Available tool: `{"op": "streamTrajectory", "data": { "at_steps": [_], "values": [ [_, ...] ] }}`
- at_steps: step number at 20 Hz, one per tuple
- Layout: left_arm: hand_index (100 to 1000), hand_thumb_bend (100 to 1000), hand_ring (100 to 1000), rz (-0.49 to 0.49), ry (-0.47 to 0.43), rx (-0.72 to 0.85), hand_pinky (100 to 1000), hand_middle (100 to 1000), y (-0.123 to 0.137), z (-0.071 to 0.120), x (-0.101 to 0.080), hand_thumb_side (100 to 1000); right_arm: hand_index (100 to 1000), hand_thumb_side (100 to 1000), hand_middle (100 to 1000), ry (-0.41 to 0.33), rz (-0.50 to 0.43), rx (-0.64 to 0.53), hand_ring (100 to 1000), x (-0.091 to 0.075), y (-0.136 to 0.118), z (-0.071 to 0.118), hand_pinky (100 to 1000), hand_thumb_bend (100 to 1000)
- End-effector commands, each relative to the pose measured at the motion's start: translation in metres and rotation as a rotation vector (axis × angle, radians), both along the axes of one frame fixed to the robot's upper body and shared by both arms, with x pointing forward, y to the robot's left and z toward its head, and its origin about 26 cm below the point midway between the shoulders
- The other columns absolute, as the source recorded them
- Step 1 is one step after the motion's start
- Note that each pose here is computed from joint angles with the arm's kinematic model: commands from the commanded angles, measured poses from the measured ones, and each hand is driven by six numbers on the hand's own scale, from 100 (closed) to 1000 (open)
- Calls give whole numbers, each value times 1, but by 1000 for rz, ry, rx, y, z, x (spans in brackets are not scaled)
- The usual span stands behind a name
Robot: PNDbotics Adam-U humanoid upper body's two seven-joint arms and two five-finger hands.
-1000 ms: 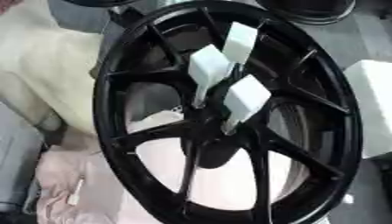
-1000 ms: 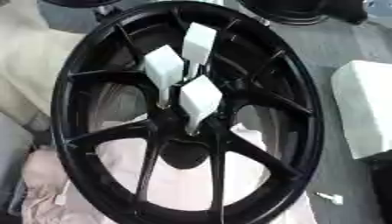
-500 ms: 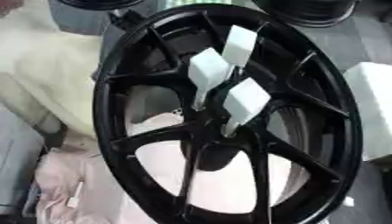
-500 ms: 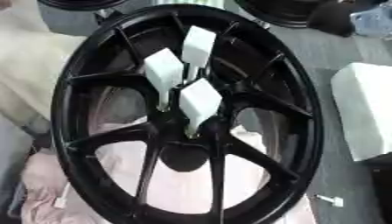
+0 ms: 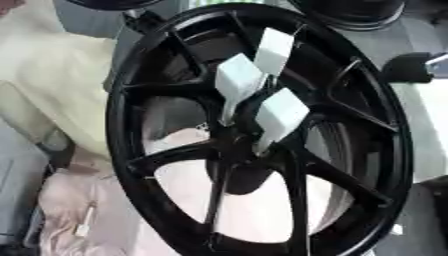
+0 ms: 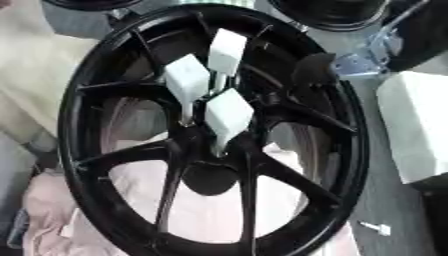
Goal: Pull the pin out of the wheel hub.
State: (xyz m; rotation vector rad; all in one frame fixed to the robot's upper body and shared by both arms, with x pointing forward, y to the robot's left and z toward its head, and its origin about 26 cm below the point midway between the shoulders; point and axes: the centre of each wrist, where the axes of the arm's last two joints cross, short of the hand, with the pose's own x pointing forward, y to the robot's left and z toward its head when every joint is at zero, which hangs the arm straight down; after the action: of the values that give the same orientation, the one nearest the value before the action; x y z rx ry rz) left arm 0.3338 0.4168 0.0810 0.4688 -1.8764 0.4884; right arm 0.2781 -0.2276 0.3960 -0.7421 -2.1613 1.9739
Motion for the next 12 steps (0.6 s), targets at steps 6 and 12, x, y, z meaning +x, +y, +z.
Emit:
{"op": "streamTrajectory", "data": {
  "at_steps": [6,12],
  "values": [
    [726,685,548,1,-14,35,733,538,5,10,0,571,762,481,656,32,13,-80,655,-6,21,6,749,556],
    [726,685,549,-1,-14,35,733,538,5,10,0,572,758,446,655,77,38,-142,656,-5,38,2,749,540]
  ]
}}
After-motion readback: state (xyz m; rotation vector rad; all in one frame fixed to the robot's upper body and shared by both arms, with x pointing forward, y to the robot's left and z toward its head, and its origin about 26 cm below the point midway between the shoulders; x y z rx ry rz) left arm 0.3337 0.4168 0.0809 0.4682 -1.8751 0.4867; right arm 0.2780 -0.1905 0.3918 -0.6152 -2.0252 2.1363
